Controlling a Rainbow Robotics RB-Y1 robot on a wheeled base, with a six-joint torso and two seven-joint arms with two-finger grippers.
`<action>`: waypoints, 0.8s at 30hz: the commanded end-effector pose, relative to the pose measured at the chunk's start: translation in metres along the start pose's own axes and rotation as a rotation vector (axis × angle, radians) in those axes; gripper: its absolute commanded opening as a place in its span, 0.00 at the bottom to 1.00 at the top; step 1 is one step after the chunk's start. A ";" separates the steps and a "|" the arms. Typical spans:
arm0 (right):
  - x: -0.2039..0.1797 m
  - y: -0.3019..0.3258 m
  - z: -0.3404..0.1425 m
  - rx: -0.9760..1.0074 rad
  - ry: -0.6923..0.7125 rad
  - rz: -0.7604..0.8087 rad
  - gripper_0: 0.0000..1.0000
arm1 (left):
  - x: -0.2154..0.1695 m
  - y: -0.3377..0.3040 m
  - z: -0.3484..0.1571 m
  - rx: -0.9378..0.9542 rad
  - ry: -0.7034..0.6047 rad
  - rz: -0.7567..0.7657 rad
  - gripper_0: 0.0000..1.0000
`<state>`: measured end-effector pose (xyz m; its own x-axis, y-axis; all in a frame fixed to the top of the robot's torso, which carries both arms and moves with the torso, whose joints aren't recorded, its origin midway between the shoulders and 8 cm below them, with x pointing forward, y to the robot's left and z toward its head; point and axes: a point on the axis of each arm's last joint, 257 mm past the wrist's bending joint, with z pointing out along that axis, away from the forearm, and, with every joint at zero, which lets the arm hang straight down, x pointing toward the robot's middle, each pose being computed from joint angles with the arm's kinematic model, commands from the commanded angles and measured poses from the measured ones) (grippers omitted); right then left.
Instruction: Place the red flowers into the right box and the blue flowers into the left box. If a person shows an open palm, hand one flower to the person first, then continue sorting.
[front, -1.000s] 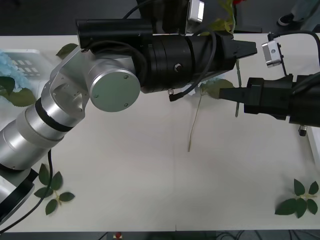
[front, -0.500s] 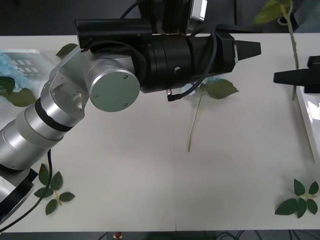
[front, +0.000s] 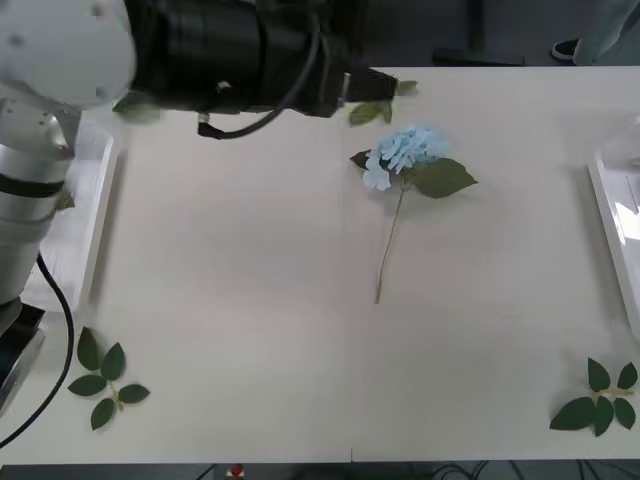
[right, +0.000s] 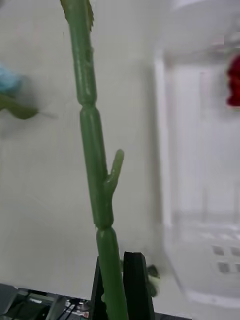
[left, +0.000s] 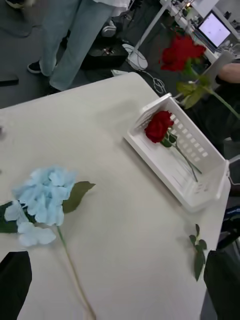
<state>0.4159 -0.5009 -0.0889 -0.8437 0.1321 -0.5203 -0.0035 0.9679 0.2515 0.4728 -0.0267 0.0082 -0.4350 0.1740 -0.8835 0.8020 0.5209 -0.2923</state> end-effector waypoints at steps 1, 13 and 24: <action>-0.005 -0.043 -0.014 0.134 -0.010 0.042 0.00 | 0.007 0.015 -0.023 0.099 0.049 0.099 1.00; 0.031 -0.145 0.011 0.451 0.020 0.104 0.00 | 0.043 0.100 -0.075 0.126 0.094 0.404 1.00; 0.052 -0.169 0.047 0.578 0.050 0.073 0.00 | 0.048 0.122 -0.126 0.098 0.094 0.530 1.00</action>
<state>0.3910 -0.6435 -0.2042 -0.8517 0.2365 -0.4677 0.3458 0.9242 -0.1623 0.4995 0.1413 -0.0373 -0.0796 0.4386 -0.8951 0.9554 0.2897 0.0570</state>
